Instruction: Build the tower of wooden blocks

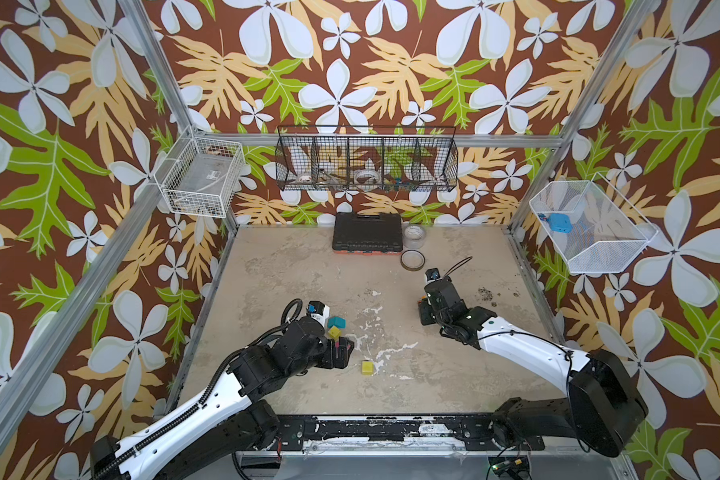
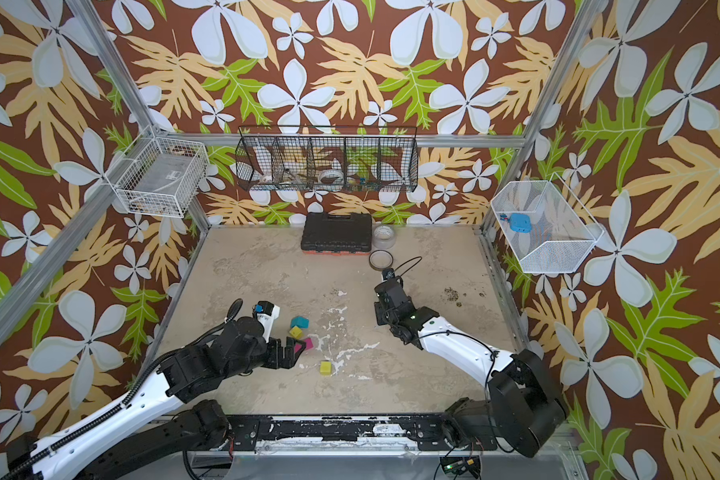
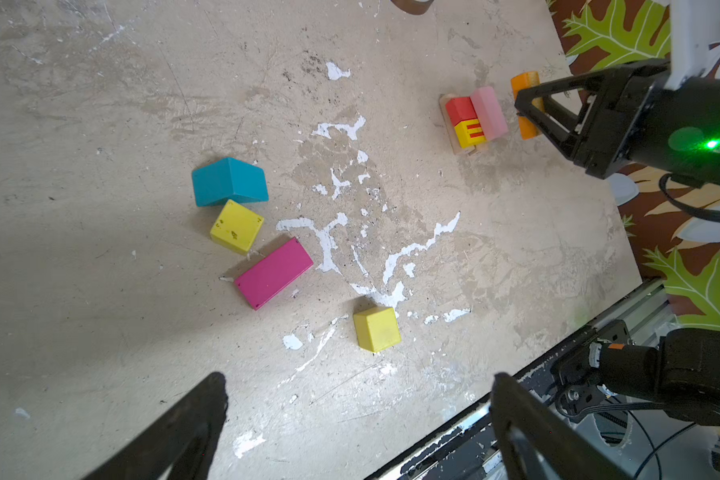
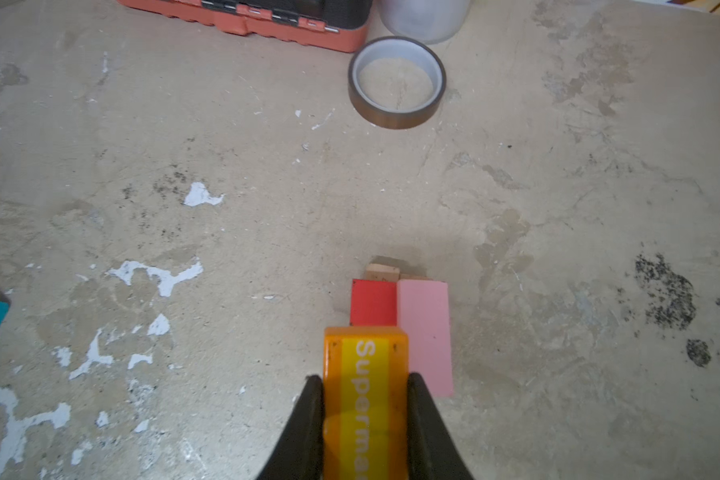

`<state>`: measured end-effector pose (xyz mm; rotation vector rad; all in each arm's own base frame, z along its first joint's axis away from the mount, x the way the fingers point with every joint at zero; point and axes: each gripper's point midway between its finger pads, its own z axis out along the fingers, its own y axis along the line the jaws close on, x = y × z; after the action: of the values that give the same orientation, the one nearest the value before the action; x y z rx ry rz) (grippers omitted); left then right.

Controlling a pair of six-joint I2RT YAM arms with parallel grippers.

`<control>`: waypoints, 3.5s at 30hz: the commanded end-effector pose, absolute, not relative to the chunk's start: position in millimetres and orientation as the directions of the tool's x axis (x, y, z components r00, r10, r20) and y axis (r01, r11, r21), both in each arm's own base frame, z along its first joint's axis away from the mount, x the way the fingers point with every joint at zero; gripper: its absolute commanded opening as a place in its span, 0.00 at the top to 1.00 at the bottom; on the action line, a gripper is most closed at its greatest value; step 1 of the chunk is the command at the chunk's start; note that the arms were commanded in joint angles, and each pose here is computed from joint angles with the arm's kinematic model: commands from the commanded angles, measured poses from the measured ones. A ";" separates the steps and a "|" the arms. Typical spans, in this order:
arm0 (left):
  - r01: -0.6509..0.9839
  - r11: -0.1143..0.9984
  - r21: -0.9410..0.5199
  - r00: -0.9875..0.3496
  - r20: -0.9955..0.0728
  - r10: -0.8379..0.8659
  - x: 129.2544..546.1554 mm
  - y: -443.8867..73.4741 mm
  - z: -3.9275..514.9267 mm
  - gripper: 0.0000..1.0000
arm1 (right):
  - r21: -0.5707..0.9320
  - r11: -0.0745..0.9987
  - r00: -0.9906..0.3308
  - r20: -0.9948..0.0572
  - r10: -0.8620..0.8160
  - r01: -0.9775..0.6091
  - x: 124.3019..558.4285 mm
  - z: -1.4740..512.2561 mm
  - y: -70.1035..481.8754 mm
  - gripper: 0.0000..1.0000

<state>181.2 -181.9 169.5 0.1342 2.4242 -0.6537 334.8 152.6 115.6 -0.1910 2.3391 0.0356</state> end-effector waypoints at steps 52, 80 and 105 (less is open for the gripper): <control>0.246 0.871 -0.425 -0.798 -0.599 -0.067 183.6 -182.8 170.6 0.00 | -0.106 0.985 -0.768 -0.618 -0.170 -0.134 361.0 69.2 150.5 0.74; 0.246 0.871 -0.425 -0.798 -0.599 -0.067 183.3 -182.8 170.5 0.00 | -0.086 0.989 -0.736 -0.661 -0.146 -0.118 354.8 91.2 144.2 0.34; 0.246 0.870 -0.426 -0.798 -0.599 -0.068 183.4 -183.0 170.5 0.00 | -0.056 0.990 -0.771 -0.623 -0.136 -0.129 362.0 63.9 140.1 0.24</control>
<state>180.8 -181.7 168.0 0.1344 2.4279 -0.6526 358.5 136.1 63.1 -0.1790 2.4662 -0.0335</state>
